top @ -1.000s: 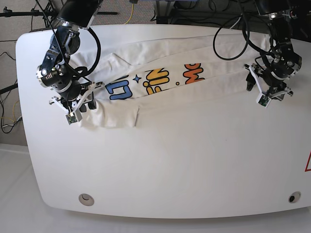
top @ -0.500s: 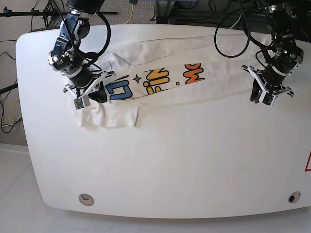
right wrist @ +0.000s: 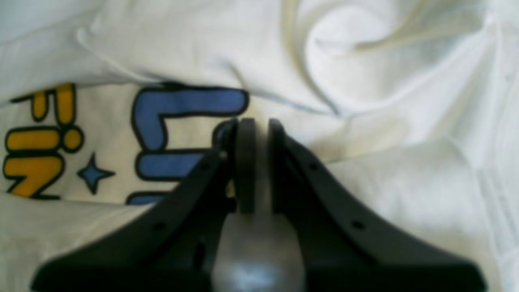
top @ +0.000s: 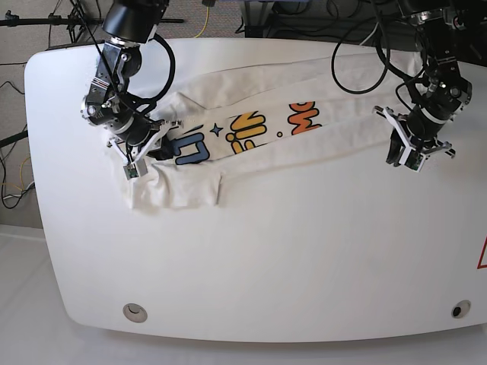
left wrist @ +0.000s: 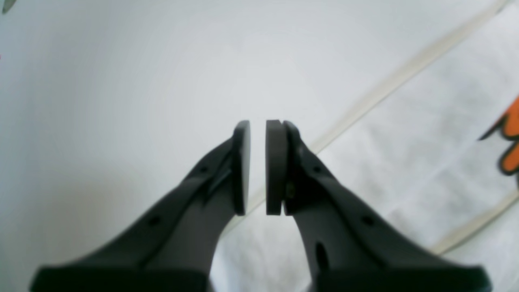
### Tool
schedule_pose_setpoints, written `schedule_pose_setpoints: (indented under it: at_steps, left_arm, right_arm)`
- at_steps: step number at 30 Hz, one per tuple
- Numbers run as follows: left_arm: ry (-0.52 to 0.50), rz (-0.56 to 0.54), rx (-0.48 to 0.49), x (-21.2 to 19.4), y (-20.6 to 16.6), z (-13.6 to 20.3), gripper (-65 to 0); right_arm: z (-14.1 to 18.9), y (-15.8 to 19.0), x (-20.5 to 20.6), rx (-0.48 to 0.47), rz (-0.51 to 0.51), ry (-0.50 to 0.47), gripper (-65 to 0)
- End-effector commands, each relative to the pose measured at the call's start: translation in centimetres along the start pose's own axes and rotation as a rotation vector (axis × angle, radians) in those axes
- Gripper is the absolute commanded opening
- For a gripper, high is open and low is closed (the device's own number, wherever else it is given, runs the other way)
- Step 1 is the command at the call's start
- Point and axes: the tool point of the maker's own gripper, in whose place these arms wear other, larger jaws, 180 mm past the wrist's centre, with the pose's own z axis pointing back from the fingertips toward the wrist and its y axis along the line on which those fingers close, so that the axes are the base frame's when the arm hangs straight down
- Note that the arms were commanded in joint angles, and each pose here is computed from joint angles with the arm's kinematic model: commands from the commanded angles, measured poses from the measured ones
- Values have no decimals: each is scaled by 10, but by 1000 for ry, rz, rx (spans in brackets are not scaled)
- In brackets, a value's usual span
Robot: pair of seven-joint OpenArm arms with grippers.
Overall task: Fold the T-shirt properly
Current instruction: 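Regrasp the shirt with both grippers and pull it straight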
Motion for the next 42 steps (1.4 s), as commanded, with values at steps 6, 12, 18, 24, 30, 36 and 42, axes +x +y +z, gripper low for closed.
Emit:
schedule_pose_setpoints:
  at_steps: [6, 12, 18, 24, 30, 36, 42]
  left_arm:
    - [20, -55, -12, -4, -6, -5, -354]
    - [46, -56, -19, -13, -9, -7, -157]
    - [120, -30, -26, -35, -8, -8, -409]
    - [100, 1, -51, -38, -15, -17, -650]
    - [64, 5, -52, -30, -16, -20, -650]
    - [32, -2, -42, -16, -15, -21, -649]
    - [4, 3, -39, -7, -17, -21, -638]
  right_arm:
    - [-16, 22, 34, 57, 38, -61, -606]
    - [-26, 35, 44, 93, 41, -80, -607]
    - [-37, 37, 40, 112, 38, -49, -605]
    - [-47, 9, 37, 92, 5, -22, -611]
    - [-43, -15, 46, 59, 17, -25, -611]
    - [-23, -38, 67, -8, 90, -57, -616]
    - [-11, -34, 83, -32, 147, -84, -619]
